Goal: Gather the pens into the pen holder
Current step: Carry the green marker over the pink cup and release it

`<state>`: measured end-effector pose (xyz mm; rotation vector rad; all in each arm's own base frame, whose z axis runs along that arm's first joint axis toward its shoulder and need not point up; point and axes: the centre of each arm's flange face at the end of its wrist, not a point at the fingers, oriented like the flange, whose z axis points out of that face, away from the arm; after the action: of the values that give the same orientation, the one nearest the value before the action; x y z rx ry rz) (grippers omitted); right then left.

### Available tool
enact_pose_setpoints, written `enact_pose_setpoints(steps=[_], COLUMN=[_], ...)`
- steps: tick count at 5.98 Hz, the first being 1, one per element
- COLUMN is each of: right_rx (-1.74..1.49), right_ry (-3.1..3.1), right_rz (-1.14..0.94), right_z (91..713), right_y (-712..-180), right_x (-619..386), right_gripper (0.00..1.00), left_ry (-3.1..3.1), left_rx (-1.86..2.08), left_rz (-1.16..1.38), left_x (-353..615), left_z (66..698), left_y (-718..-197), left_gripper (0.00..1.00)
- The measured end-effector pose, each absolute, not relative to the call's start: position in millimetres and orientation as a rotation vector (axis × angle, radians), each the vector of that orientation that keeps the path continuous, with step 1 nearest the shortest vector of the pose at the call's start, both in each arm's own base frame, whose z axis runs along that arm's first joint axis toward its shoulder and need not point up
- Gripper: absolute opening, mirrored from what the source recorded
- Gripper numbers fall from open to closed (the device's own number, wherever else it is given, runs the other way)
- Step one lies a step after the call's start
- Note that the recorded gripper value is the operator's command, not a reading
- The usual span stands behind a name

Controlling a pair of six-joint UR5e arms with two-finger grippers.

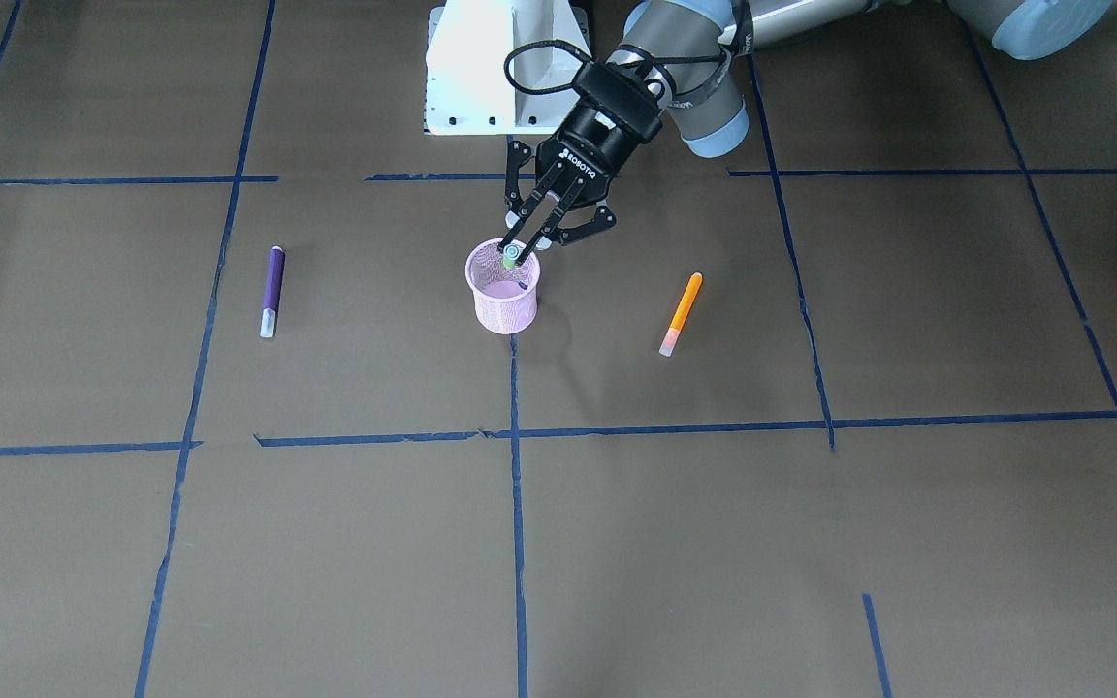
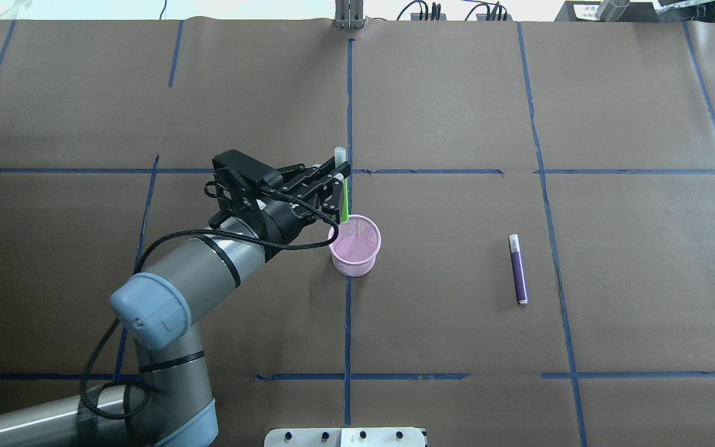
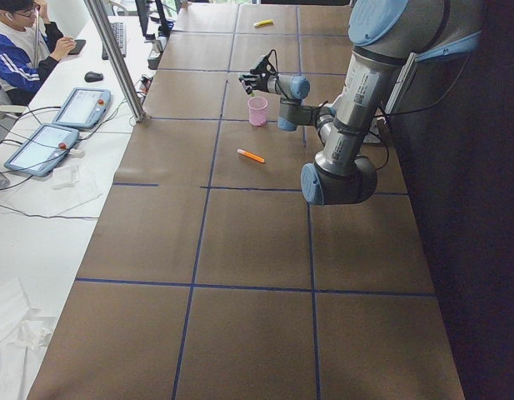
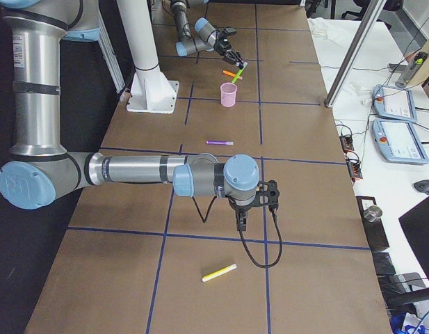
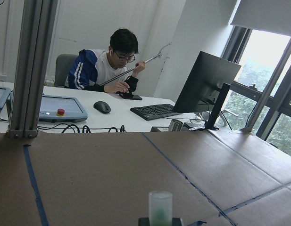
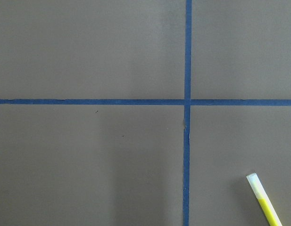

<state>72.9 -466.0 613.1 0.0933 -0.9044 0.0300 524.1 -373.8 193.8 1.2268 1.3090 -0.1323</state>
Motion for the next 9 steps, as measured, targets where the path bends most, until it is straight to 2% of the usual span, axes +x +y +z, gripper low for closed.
enact_pose_setpoints(steps=[2, 3, 4, 5, 9], right_rx=[0.091, 0.09, 0.09, 0.09, 0.086], right_ry=[-0.904, -0.903, -0.903, -0.903, -0.895], right_rz=[0.031, 0.031, 0.031, 0.031, 0.027], right_z=[614.5, 615.3, 615.5, 615.6, 619.1], right_y=[-465.9, -465.9, -465.9, -465.9, -465.5], right_x=[72.7, 72.8, 72.8, 72.8, 72.3], right_gripper=[1.0, 1.0, 1.0, 1.0, 1.0], left_ry=[1.299, 1.285, 1.277, 1.275, 1.332], left_rx=[1.213, 1.208, 1.204, 1.198, 1.2], left_rz=[-0.118, -0.113, -0.109, -0.102, -0.105], left_x=[537.0, 542.6, 546.4, 550.4, 541.5], left_z=[200.7, 206.7, 210.5, 212.3, 189.7], left_y=[-372.3, -373.1, -374.1, -372.8, -363.7], left_gripper=[0.0, 0.03, 0.44, 0.99, 1.0])
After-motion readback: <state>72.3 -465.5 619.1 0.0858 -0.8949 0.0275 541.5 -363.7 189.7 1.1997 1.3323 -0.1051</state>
